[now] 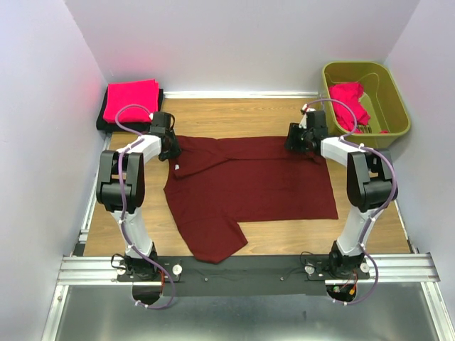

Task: Fold and stack the t-shirts
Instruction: Fold the tshirt

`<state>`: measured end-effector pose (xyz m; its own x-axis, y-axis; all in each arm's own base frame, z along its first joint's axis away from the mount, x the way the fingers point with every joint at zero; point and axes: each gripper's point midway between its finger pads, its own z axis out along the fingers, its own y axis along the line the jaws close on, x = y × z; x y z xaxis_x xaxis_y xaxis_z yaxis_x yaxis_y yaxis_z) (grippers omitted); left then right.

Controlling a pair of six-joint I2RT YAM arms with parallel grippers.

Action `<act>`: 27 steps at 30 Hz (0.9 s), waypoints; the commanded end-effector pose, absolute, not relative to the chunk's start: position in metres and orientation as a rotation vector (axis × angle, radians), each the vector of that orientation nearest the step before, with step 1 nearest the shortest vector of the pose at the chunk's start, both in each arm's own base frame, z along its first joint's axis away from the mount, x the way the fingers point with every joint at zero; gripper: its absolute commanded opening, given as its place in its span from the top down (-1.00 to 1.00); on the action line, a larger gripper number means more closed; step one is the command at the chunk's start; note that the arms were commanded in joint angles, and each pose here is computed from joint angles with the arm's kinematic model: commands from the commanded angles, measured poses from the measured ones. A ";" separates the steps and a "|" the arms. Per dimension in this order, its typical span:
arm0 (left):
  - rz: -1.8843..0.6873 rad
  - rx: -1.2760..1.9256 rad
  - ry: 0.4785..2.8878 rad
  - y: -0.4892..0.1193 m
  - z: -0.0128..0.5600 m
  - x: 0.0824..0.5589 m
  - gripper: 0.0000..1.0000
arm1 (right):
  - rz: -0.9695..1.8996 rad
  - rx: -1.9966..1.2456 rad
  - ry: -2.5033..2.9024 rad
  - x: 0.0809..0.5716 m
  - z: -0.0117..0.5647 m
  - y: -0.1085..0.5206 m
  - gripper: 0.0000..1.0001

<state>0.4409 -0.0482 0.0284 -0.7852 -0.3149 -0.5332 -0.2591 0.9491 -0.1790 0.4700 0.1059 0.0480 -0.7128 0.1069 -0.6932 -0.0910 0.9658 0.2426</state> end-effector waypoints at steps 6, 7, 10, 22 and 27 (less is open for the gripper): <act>0.153 -0.511 2.611 0.006 -0.007 0.396 0.31 | 0.387 0.100 2.469 0.440 0.031 0.118 -0.20; 0.164 -0.517 2.620 0.009 -0.010 0.393 0.31 | 0.386 0.115 2.461 0.439 0.036 0.117 -0.20; 0.222 -0.539 2.635 0.022 -0.016 0.384 0.32 | 0.350 0.147 2.454 0.436 0.040 0.111 -0.21; 0.287 -0.617 2.466 0.060 0.037 0.407 0.14 | 0.117 0.375 2.366 0.440 0.063 0.063 -0.21; 0.188 -0.575 2.383 0.044 0.076 0.408 -0.15 | 0.194 0.442 2.382 0.443 0.056 0.066 -0.16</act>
